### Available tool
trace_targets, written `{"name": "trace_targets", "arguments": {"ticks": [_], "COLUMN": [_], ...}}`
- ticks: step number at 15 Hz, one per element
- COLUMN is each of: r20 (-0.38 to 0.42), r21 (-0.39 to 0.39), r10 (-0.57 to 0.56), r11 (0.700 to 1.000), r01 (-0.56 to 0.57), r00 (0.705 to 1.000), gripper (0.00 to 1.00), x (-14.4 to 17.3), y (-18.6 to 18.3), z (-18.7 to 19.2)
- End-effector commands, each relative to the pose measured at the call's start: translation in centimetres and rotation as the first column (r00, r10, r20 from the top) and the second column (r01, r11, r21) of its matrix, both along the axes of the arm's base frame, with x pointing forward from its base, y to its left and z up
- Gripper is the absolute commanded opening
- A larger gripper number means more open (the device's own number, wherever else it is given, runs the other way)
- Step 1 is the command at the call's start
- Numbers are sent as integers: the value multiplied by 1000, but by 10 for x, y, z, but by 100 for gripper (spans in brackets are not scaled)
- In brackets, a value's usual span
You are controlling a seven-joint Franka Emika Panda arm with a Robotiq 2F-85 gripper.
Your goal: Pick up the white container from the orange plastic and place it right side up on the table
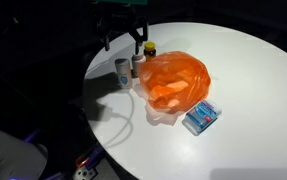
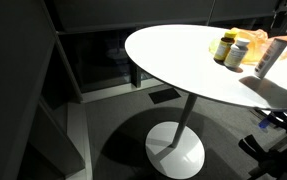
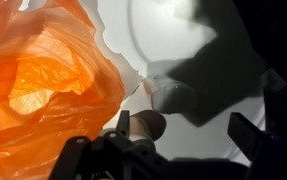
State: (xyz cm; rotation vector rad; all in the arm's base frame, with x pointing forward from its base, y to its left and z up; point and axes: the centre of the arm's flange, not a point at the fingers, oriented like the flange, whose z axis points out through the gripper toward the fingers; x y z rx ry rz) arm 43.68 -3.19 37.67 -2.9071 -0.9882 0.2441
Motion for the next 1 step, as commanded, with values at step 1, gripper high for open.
{"name": "trace_targets", "arguments": {"ticks": [1], "r20": [1], "r21": [0], "r10": [0], "r11": [1000], "r01": [0], "r00": [1000], "gripper": [100], "x": [0], "y": [0], "z": [0]}}
